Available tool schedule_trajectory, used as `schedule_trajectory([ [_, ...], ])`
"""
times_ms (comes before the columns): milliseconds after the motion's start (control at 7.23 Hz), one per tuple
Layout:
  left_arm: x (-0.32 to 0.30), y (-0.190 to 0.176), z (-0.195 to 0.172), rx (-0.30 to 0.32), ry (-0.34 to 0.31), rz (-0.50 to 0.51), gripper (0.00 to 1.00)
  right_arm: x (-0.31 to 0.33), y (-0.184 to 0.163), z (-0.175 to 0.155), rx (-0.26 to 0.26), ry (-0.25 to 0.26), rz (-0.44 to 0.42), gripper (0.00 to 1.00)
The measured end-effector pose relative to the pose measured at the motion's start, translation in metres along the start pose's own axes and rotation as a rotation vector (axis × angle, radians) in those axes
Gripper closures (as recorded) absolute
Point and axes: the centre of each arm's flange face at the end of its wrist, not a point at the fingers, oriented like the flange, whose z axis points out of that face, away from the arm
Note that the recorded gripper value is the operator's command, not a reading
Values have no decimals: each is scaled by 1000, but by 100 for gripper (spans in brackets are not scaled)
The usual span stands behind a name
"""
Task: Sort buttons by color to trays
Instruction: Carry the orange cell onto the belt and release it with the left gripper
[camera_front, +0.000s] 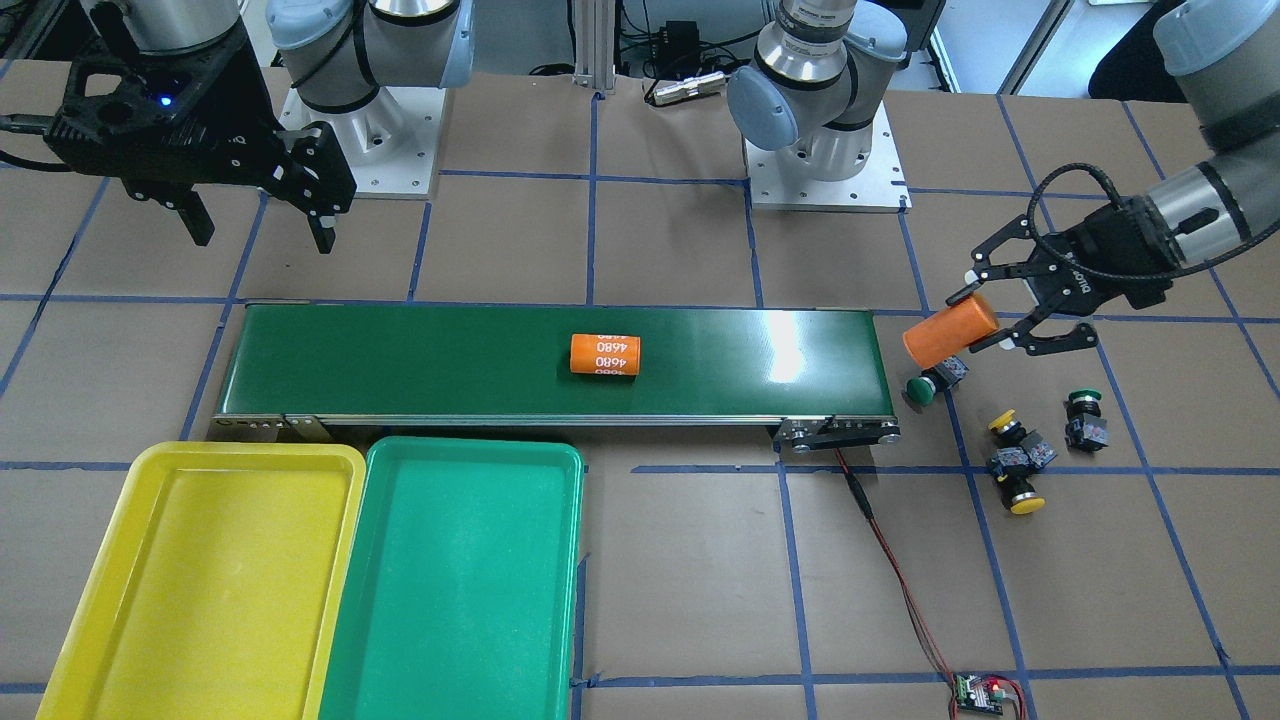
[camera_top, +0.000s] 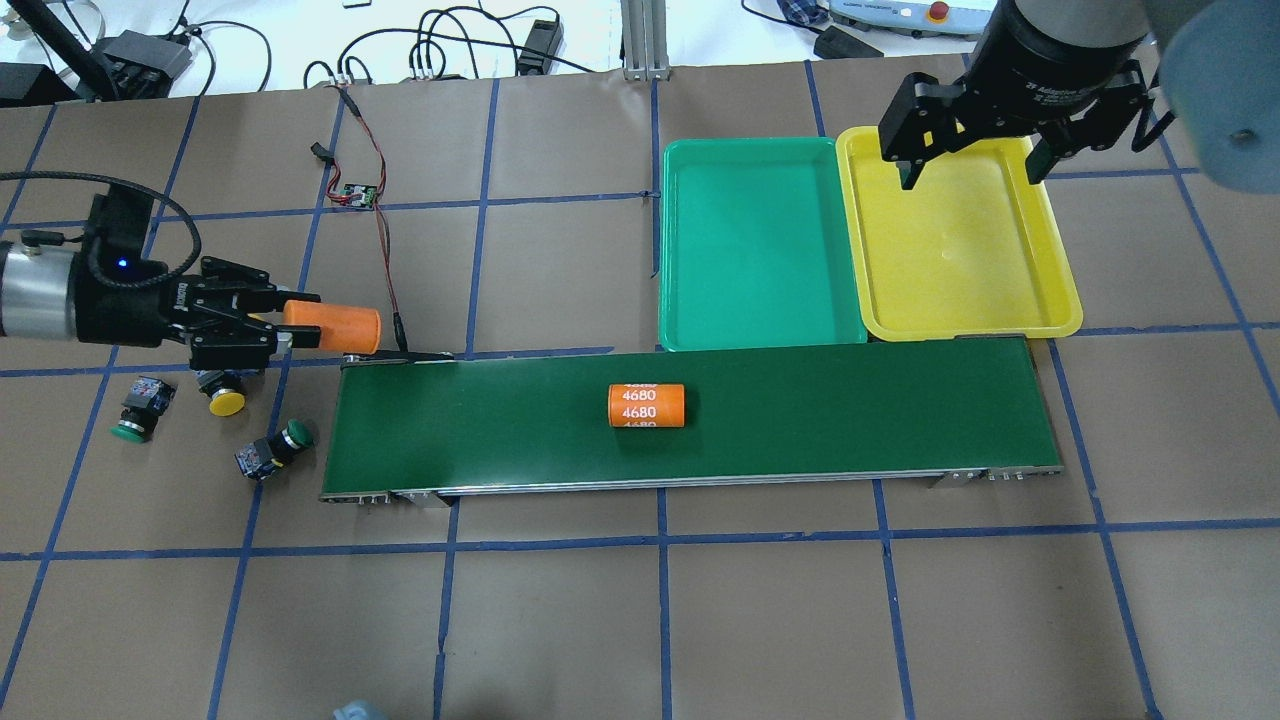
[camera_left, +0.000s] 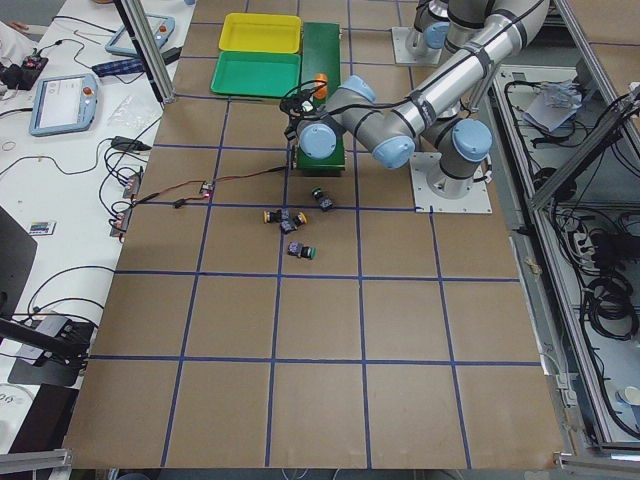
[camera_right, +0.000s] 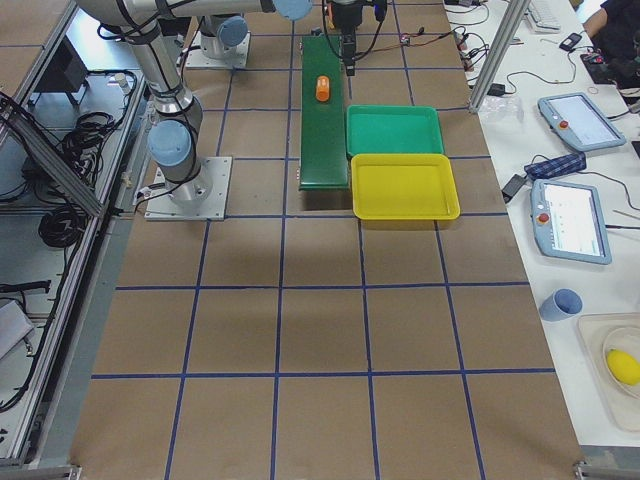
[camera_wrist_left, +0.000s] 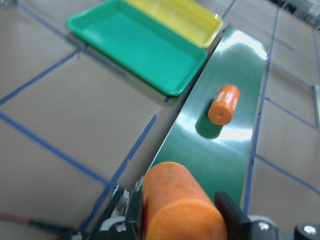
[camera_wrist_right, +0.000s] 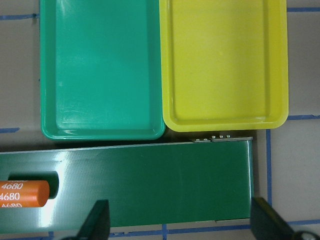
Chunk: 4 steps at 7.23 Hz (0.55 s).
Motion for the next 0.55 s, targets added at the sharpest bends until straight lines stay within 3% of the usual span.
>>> schedule_trajectory([
  [277, 2, 45, 44, 135, -20, 27, 94, 0, 0, 0, -2, 2, -1, 0],
  [415, 5, 62, 60, 168, -35, 49, 89, 0, 1, 1, -7, 3, -2, 0],
  [553, 8, 70, 69, 195, -45, 59, 77, 0, 1, 1, -13, 4, -3, 0],
])
